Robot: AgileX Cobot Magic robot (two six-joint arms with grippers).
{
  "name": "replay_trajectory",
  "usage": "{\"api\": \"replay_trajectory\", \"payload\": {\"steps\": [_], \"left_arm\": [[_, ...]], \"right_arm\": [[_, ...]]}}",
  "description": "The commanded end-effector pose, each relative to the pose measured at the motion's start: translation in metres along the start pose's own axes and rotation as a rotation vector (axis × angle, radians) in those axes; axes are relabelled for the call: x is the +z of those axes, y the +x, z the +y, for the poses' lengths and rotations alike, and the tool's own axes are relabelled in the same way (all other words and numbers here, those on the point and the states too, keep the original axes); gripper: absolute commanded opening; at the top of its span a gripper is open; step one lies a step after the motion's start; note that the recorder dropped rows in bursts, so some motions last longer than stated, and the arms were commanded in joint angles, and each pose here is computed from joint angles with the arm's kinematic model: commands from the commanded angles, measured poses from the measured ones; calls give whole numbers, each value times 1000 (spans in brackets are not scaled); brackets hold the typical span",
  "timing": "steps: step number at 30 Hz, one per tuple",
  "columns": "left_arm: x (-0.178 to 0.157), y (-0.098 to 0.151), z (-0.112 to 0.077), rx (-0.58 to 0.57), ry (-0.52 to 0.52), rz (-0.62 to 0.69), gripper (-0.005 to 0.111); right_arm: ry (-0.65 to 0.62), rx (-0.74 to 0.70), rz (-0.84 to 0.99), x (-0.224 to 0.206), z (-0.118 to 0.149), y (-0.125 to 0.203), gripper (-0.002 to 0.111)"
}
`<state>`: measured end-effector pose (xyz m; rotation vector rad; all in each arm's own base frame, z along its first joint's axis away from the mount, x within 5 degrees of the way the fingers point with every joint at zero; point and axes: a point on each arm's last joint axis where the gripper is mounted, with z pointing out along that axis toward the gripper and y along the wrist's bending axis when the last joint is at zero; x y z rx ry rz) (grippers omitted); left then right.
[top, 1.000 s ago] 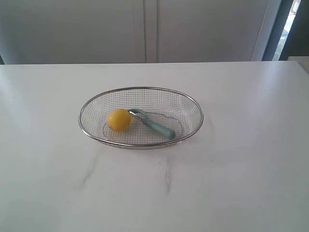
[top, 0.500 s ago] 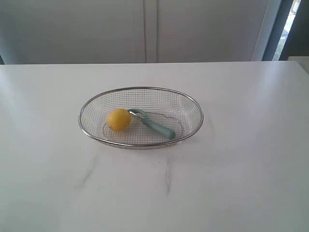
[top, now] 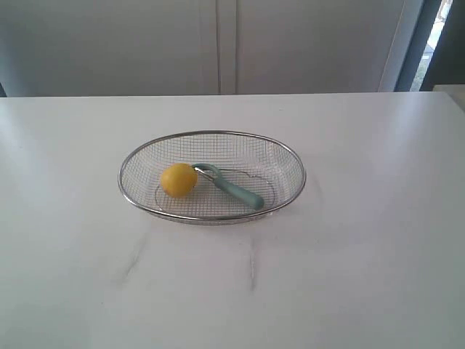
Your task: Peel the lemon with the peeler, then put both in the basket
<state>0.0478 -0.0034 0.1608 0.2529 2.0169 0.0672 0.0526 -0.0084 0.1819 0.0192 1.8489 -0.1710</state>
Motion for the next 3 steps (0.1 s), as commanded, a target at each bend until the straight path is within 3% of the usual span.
{"api": "replay_trajectory", "payload": {"steps": [1, 3], "left_arm": [[1, 5, -1, -6, 7, 26, 0], [1, 5, -1, -6, 7, 26, 0]], "right_arm": [[-4, -1, -15, 0, 0, 0, 0], [-4, -1, -15, 0, 0, 0, 0]]}}
